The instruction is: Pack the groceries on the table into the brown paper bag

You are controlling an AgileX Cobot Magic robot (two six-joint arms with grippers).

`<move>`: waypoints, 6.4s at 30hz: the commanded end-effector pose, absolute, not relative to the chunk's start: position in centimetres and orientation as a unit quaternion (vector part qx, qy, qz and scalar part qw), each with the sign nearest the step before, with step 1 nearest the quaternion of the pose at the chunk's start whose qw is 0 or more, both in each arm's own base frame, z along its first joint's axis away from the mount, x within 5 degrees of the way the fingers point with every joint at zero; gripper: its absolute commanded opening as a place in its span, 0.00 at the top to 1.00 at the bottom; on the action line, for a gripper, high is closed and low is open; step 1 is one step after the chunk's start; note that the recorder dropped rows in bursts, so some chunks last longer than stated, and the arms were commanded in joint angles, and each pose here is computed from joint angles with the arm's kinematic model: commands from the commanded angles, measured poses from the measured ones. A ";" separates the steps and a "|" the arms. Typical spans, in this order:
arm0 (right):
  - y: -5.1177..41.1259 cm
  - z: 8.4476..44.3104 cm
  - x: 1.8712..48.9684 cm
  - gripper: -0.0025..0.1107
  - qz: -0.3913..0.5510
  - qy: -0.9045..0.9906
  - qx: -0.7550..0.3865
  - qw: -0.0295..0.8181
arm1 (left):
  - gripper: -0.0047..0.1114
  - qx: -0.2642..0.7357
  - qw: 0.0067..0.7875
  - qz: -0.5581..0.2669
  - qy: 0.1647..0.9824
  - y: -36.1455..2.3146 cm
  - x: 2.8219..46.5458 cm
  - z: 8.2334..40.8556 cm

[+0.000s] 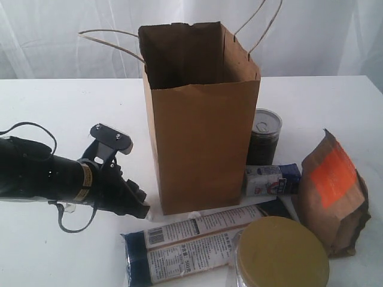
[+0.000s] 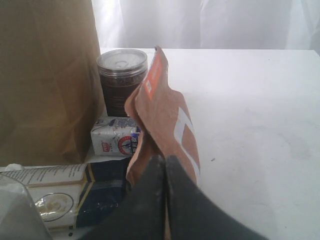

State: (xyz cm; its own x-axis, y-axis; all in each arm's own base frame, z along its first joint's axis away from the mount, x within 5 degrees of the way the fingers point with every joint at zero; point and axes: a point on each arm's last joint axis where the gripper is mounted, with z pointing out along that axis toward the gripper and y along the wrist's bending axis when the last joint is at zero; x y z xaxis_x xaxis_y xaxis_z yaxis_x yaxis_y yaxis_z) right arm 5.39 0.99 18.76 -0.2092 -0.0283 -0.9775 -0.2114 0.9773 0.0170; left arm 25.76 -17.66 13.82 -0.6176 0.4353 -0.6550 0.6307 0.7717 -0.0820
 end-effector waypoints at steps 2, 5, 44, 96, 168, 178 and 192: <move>1.0 18.7 5.4 0.98 0.070 0.772 -0.078 0.627 | 0.53 0.300 0.307 -0.171 0.887 -17.8 25.6 13.2; 1.0 18.7 5.4 0.98 0.070 0.772 -0.078 0.627 | 0.53 0.301 0.304 -0.183 0.885 -18.1 25.6 13.0; 1.0 18.7 5.4 0.98 0.070 0.772 -0.078 0.627 | 0.53 0.287 0.284 -0.244 0.882 -19.1 25.2 12.0; 1.0 18.7 5.4 0.98 0.070 0.772 -0.078 0.627 | 0.96 0.140 0.538 -0.079 0.827 -11.4 22.1 29.2; 1.0 18.7 5.4 0.98 0.076 0.773 -0.071 0.626 | 0.48 0.271 0.604 -0.270 0.699 -22.0 31.2 36.3; 1.0 18.7 5.4 0.98 0.076 0.773 -0.071 0.626 | 0.80 0.308 0.631 -0.255 0.665 -20.0 27.6 40.8; 1.0 18.7 5.4 0.98 0.076 0.773 -0.071 0.626 | 0.84 0.256 0.695 -0.269 0.616 -15.4 21.2 46.4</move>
